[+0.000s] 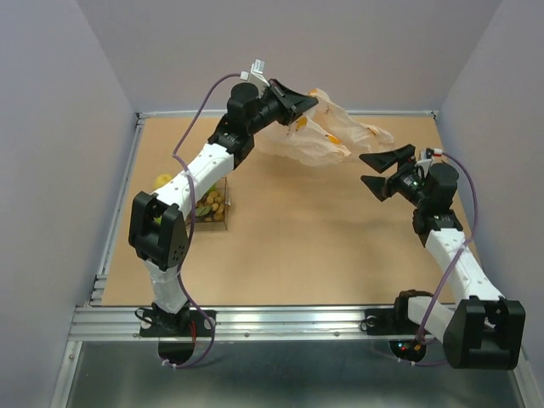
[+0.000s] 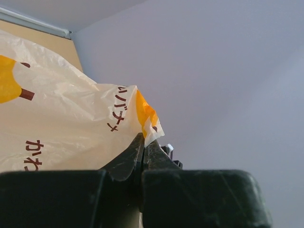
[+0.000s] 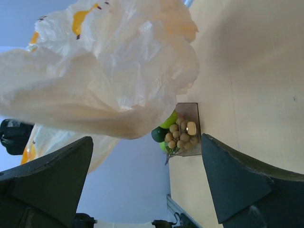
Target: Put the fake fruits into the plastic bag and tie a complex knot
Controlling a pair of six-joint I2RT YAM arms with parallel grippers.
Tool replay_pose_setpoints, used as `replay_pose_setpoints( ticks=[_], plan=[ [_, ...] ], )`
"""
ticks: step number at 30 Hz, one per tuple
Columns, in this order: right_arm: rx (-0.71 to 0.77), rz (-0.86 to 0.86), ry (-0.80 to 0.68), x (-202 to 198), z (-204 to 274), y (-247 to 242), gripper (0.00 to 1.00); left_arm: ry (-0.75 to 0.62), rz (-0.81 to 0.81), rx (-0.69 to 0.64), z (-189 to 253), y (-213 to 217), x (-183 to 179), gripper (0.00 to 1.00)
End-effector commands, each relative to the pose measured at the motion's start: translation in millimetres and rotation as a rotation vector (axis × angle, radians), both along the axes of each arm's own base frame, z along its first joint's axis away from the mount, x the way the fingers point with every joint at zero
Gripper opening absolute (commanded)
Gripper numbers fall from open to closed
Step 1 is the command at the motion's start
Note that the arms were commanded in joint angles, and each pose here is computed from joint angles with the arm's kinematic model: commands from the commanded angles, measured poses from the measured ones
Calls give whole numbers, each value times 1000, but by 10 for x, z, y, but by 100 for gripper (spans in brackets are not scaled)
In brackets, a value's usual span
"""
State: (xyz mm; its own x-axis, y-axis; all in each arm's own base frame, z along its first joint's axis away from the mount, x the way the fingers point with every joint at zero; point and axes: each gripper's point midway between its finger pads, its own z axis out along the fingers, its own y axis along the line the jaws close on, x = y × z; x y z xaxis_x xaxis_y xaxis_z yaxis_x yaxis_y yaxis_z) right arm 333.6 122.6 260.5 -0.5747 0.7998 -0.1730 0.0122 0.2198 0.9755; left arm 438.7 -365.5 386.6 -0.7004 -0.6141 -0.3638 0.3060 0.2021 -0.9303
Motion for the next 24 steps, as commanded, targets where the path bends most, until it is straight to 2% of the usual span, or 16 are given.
replay_pose_setpoints(
  ticks=[1, 4, 9, 12, 16, 21, 24],
  plan=[
    [14, -54, -110, -8, 353, -30, 100, -43, -7, -76, 209, -28, -8, 0],
    [22, -28, -89, -20, 324, 53, 100, -68, 2, -93, 277, -53, 24, 0],
    [3, 18, -150, -152, 506, 95, 100, -94, 58, -118, 408, 81, 201, 0],
    [-12, 13, -92, -214, 334, 92, 100, -91, 56, -152, 480, 86, 234, 0],
    [54, -46, 12, -34, 36, 44, 100, -68, -39, -182, 458, -108, -5, 0],
    [162, -23, -55, 293, 255, 278, 100, -28, -132, -191, 277, -338, -340, 0],
    [158, -44, -102, 499, 373, 270, 100, 6, -166, -184, 118, -425, -481, 0]
  ],
)
